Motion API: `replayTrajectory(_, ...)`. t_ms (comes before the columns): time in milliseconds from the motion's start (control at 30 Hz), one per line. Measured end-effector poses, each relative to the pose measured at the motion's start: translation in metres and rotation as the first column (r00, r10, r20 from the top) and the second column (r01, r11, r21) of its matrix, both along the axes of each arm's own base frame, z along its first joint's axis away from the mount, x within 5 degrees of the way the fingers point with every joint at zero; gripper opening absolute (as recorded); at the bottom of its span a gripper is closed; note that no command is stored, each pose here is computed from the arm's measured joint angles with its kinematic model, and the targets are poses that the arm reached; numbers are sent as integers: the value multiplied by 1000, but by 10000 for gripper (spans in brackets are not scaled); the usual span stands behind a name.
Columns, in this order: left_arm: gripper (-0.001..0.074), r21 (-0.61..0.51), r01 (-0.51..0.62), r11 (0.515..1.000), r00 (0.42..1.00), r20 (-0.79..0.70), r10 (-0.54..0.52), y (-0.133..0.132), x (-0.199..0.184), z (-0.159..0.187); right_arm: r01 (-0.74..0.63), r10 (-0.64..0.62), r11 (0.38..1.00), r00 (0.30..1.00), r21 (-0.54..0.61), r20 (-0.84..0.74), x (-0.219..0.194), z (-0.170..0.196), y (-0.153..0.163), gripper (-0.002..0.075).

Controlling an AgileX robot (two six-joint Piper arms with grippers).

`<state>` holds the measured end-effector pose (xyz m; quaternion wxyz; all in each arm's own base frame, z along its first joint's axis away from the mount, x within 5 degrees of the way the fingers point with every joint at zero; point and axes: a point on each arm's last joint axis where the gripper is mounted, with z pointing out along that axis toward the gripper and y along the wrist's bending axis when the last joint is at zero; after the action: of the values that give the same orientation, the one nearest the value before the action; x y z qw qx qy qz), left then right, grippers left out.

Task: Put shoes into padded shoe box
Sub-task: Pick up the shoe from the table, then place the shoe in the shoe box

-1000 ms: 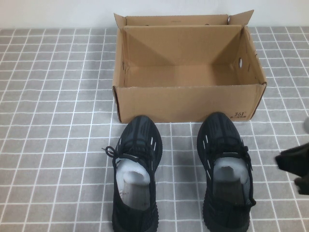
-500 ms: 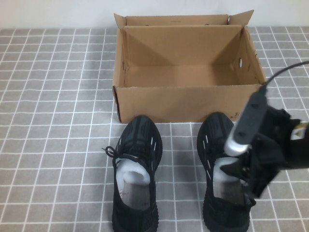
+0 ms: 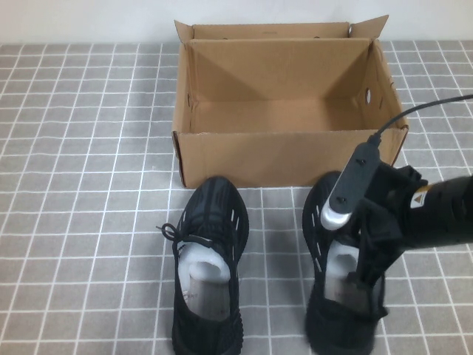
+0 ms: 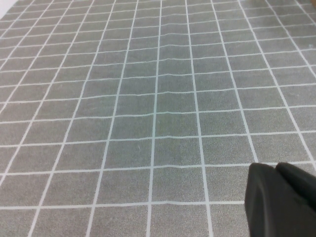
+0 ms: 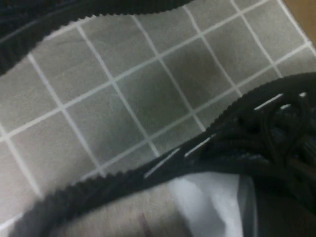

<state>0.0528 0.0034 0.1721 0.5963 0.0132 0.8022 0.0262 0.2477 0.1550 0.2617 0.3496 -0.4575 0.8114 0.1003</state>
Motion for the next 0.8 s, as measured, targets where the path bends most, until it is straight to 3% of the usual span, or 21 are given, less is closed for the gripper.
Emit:
replayTrajectory(300,-6,0,0,1000,1000,0,0,0,0,0,43,-23,989,990,144,-141,4,80,15,-6)
replayTrajectory(500,-6,0,0,1000,1000,0,0,0,0,0,77,-38,923,993,377,-108,5,141,25,-6)
replayTrajectory(700,-6,0,0,1000,1000,0,0,0,0,0,147,-189,735,982,662,-9,22,182,28,-6)
replayTrajectory(800,-6,0,0,1000,1000,0,0,0,0,0,230,-334,582,942,780,-29,41,188,26,-6)
